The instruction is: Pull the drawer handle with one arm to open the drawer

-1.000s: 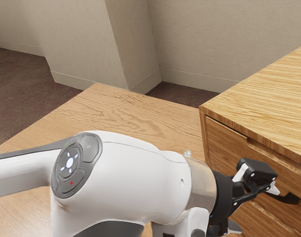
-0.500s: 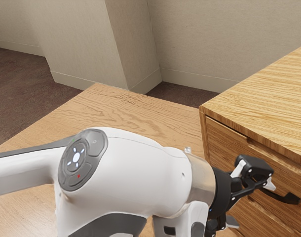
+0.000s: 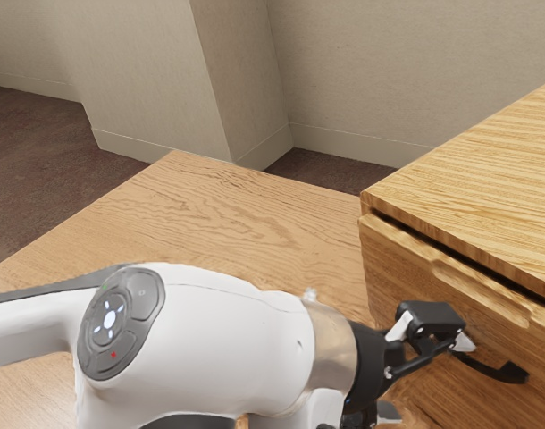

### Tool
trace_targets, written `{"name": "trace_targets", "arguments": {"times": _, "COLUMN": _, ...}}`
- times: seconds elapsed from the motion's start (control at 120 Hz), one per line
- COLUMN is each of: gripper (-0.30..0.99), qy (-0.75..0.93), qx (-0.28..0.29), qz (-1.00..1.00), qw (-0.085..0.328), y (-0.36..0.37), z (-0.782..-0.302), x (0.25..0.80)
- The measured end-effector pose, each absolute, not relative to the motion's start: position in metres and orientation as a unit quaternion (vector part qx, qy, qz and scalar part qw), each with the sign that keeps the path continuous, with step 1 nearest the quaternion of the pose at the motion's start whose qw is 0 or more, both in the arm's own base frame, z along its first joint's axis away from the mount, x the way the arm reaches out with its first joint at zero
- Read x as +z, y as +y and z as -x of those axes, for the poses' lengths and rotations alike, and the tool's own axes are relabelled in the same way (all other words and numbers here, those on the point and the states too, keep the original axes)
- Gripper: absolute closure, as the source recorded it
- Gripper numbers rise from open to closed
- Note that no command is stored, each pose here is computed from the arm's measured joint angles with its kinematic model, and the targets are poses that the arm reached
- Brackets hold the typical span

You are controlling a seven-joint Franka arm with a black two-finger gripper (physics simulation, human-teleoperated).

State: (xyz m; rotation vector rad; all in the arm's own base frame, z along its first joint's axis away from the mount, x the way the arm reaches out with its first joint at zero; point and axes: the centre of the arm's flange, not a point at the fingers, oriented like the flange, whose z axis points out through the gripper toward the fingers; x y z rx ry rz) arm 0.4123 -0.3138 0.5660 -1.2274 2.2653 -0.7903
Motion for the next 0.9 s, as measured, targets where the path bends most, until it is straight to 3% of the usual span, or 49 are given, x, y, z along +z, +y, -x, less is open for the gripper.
{"name": "trace_targets", "arguments": {"times": 0.058, "gripper": 0.07, "qy": 0.808, "qx": -0.285, "qz": 0.453, "qw": 0.247, "y": -0.282, "z": -0.39, "x": 0.571}}
{"name": "trace_targets", "arguments": {"times": 0.083, "gripper": 0.26, "qy": 0.798, "qx": -0.287, "qz": 0.457, "qw": 0.269, "y": -0.256, "z": -0.371, "x": 0.576}}
{"name": "trace_targets", "arguments": {"times": 0.158, "gripper": 0.15, "qy": 0.732, "qx": -0.335, "qz": 0.501, "qw": 0.317, "y": -0.158, "z": -0.296, "x": 0.61}}
{"name": "trace_targets", "arguments": {"times": 0.258, "gripper": 0.08, "qy": 0.691, "qx": -0.373, "qz": 0.526, "qw": 0.326, "y": -0.105, "z": -0.242, "x": 0.626}}
{"name": "trace_targets", "arguments": {"times": 0.575, "gripper": 0.01, "qy": 0.699, "qx": -0.349, "qz": 0.549, "qw": 0.298, "y": -0.094, "z": -0.235, "x": 0.614}}
{"name": "trace_targets", "arguments": {"times": 0.725, "gripper": 0.0, "qy": 0.651, "qx": -0.396, "qz": 0.583, "qw": 0.283, "y": -0.038, "z": -0.223, "x": 0.634}}
{"name": "trace_targets", "arguments": {"times": 0.9, "gripper": 0.0, "qy": 0.637, "qx": -0.397, "qz": 0.603, "qw": 0.271, "y": -0.012, "z": -0.221, "x": 0.634}}
